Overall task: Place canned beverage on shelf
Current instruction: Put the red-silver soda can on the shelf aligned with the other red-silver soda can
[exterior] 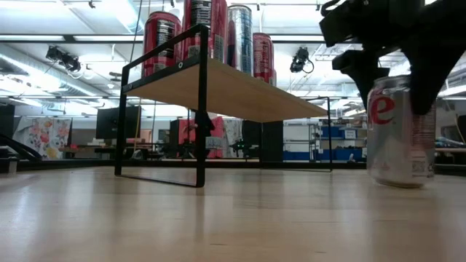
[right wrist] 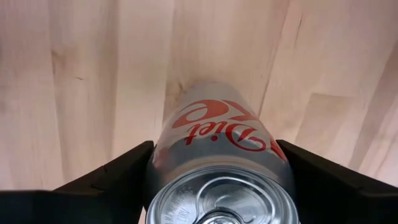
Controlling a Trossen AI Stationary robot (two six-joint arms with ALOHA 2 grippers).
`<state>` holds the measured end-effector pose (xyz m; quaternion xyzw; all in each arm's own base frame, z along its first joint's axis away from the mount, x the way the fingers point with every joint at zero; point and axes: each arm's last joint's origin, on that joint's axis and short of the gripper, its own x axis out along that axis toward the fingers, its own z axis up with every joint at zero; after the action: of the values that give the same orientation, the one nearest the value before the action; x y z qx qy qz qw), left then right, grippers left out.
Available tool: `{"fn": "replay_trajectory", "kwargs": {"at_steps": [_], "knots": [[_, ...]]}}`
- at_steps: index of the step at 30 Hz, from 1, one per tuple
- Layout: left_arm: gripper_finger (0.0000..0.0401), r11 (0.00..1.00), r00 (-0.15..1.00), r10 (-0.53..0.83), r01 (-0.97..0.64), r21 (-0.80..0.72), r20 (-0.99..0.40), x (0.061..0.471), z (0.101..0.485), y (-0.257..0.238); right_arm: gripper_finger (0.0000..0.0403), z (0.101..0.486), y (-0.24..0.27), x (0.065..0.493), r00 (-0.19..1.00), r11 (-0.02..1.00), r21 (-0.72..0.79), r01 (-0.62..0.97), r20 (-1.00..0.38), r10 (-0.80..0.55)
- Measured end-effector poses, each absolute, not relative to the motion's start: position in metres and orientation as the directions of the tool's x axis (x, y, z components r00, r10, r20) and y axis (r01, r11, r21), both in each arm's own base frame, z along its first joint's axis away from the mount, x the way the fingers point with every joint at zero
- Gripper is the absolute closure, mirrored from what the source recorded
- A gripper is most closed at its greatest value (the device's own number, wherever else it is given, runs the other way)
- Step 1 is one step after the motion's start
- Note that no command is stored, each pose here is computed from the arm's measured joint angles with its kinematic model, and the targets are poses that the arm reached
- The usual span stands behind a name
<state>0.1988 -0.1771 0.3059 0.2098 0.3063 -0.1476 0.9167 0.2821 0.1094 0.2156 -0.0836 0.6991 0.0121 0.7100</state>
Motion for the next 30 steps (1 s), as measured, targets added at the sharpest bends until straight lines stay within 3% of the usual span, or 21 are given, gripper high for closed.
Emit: {"fn": "replay_trajectory", "kwargs": {"at_steps": [4, 10, 16, 24, 30], "knots": [[0.0209, 0.869, 0.769, -0.142, 0.398, 0.293, -0.624, 0.1988, 0.3059, -0.1771, 0.0066, 0.2155, 0.1063, 0.2831, 0.021, 0.989, -0.105, -0.107, -0.994, -0.104], [0.0209, 0.870, 0.769, -0.142, 0.397, 0.291, -0.624, 0.1988, 0.3059, -0.1771, 0.0010, 0.2133, 0.1061, 0.2838, 0.018, 0.995, -0.096, -0.029, -0.995, -0.095], [0.0209, 0.870, 0.769, -0.142, 0.397, 0.291, -0.624, 0.1988, 0.3059, -0.1771, 0.0018, 0.2146, 0.1029, 0.2844, 0.007, 0.975, -0.056, 0.217, -0.998, -0.059], [0.0209, 0.881, 0.769, -0.143, 0.385, 0.274, -0.623, 0.1988, 0.3060, -0.1771, 0.0004, 0.2157, 0.1024, 0.2848, 0.013, 0.834, -0.030, 0.552, -0.999, -0.044], [0.0209, 0.882, 0.769, -0.144, 0.385, 0.272, -0.623, 0.1986, 0.3061, -0.1774, 0.0004, 0.2162, 0.1098, 0.2809, 0.006, 0.818, -0.034, 0.574, -0.999, -0.046]]}}
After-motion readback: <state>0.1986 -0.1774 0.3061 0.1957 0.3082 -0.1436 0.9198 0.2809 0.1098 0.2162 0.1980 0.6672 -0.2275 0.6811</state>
